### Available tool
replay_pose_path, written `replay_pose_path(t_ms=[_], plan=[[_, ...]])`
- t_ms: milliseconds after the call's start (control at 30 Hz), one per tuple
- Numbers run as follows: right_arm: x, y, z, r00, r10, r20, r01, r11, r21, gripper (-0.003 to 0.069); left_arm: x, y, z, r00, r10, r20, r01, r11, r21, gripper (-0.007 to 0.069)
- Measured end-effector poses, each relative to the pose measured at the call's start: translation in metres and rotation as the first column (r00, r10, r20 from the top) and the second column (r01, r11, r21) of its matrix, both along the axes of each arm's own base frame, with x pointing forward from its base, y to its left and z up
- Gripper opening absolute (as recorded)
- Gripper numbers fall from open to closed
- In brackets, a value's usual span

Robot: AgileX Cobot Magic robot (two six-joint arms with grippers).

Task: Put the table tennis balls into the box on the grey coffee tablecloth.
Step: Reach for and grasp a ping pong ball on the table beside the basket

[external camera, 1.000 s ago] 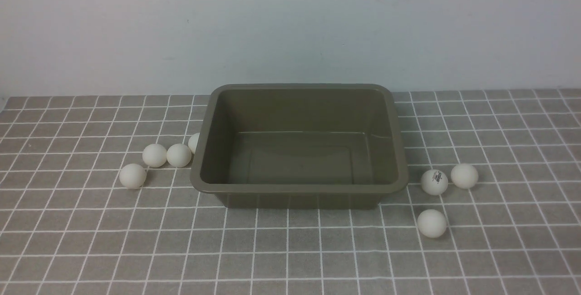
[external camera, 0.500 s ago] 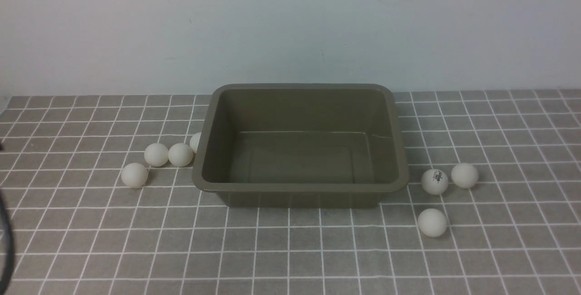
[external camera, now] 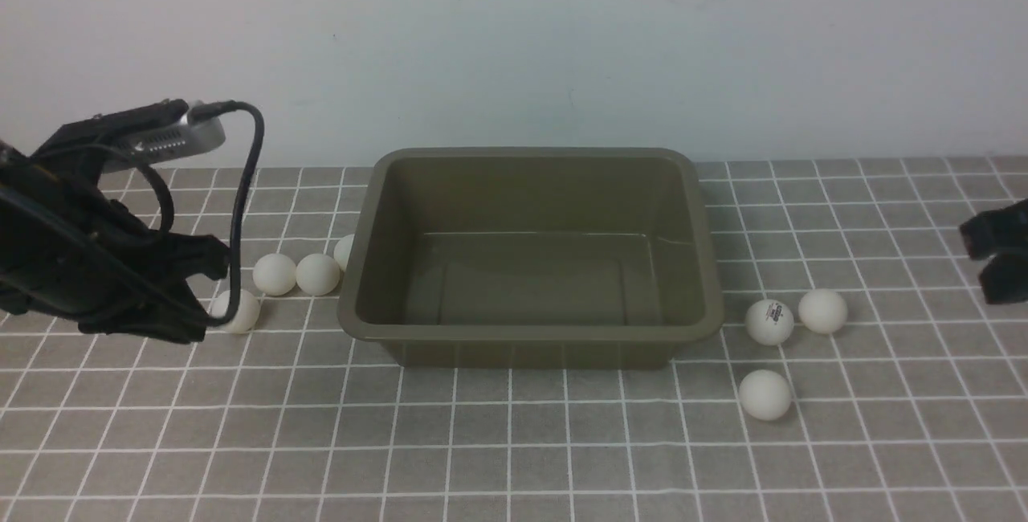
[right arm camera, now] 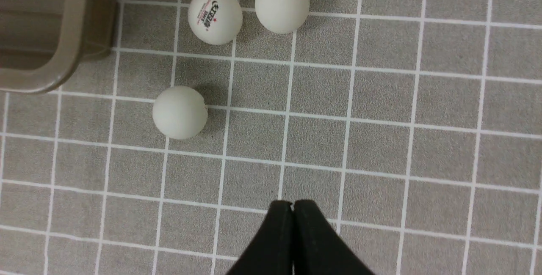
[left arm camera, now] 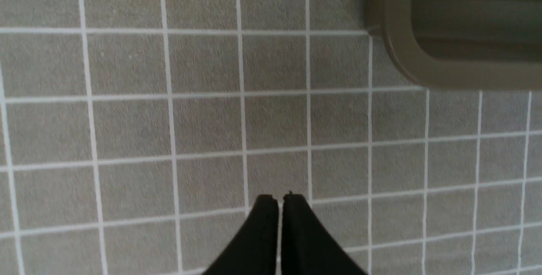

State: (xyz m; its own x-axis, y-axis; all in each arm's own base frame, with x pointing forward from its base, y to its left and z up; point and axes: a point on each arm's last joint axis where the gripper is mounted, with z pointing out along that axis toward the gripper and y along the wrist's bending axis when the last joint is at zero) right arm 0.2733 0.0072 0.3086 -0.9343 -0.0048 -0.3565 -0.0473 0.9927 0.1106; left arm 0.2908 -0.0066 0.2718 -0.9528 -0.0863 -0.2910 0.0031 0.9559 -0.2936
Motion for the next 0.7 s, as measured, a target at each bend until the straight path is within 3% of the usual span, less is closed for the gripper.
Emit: replay_pose_path(t_ms=[233, 400, 467, 500, 533, 567, 700], plan=[[0.054, 0.006, -0.035, 0.996, 0.022, -0.087, -0.019, 0.999, 0.036, -0.0011, 0.050, 0.010, -0.014, 0.998, -0.070, 0.003, 0.070, 0.997, 0.031, 0.0003], [0.084, 0.007, -0.062, 0.990, 0.025, -0.142, -0.019, 0.999, 0.039, 0.0034, 0.081, 0.016, -0.029, 0.995, -0.097, -0.032, 0.099, 0.993, 0.069, 0.0083], [0.095, 0.008, -0.068, 0.992, 0.023, -0.124, -0.018, 0.999, 0.039, 0.0090, 0.090, 0.019, -0.040, 0.991, -0.112, -0.074, 0.118, 0.989, 0.086, 0.0181], [0.095, 0.008, -0.068, 0.992, 0.022, -0.121, -0.017, 0.999, 0.039, 0.0095, 0.092, 0.019, -0.042, 0.990, -0.115, -0.082, 0.122, 0.989, 0.089, 0.0190], [0.098, 0.009, -0.070, 0.994, 0.022, -0.107, -0.018, 0.999, 0.037, 0.0120, 0.095, 0.020, -0.047, 0.988, -0.117, -0.100, 0.127, 0.987, 0.095, 0.0262], [0.104, 0.011, -0.073, 0.996, 0.022, -0.081, -0.019, 0.999, 0.034, 0.0189, 0.098, 0.022, -0.054, 0.986, -0.112, -0.123, 0.125, 0.987, 0.106, 0.0340], [0.113, 0.018, -0.083, 0.998, 0.034, -0.055, -0.033, 0.999, 0.026, 0.0359, 0.102, 0.025, -0.068, 0.981, -0.111, -0.161, 0.133, 0.982, 0.131, 0.0535]])
